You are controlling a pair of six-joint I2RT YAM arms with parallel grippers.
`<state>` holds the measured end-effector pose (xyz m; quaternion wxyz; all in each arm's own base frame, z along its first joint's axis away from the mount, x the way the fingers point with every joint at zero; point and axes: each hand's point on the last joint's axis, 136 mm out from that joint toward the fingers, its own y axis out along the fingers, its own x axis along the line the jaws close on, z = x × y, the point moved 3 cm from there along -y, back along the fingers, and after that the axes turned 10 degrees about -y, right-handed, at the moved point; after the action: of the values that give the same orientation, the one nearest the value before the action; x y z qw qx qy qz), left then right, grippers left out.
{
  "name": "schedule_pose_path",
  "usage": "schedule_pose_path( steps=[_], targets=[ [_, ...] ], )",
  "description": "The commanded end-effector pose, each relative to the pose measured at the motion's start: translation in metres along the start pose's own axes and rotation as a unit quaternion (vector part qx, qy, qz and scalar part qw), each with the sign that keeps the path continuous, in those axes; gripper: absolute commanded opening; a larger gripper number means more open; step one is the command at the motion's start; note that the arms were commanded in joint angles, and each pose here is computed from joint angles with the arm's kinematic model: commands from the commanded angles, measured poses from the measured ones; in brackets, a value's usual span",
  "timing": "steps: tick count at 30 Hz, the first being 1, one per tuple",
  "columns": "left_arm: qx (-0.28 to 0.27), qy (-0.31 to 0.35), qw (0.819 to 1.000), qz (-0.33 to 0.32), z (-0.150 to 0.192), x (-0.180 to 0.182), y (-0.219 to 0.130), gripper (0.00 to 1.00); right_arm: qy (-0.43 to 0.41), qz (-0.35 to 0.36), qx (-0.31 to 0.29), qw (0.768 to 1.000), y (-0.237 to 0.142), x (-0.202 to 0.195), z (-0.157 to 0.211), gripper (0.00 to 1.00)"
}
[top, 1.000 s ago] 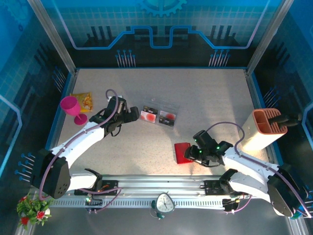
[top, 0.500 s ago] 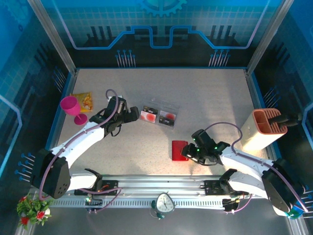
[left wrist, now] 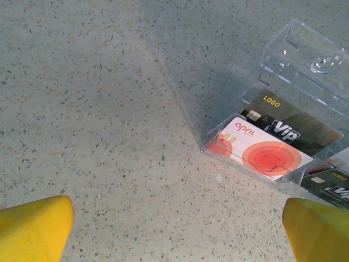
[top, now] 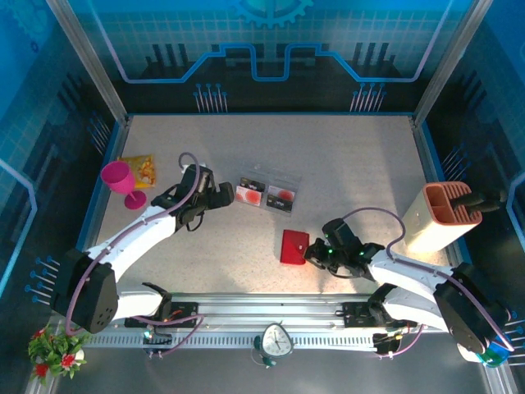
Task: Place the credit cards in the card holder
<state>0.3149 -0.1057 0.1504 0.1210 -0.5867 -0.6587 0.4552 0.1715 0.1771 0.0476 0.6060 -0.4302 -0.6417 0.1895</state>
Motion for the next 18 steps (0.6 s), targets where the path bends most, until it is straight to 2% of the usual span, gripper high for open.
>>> schedule_pose_path(
  steps=[1,10,14,18],
  targets=[
    [0.010,-0.020,0.999,0.022,0.006,-0.006,-0.004,0.99,-0.038,-0.050,-0.012,0.998,-0.005,0.030,-0.010,0.00],
    [0.056,-0.085,0.986,0.130,0.010,-0.040,-0.023,0.99,-0.100,-0.147,-0.026,0.984,-0.034,0.102,-0.034,0.00],
    [0.075,-0.122,0.975,0.170,0.011,-0.052,-0.028,0.99,-0.118,-0.185,-0.037,0.975,-0.046,0.131,-0.045,0.00],
    [0.094,-0.165,0.956,0.225,0.011,-0.069,-0.032,0.98,-0.130,-0.219,-0.046,0.966,-0.055,0.156,-0.055,0.00]
  ],
)
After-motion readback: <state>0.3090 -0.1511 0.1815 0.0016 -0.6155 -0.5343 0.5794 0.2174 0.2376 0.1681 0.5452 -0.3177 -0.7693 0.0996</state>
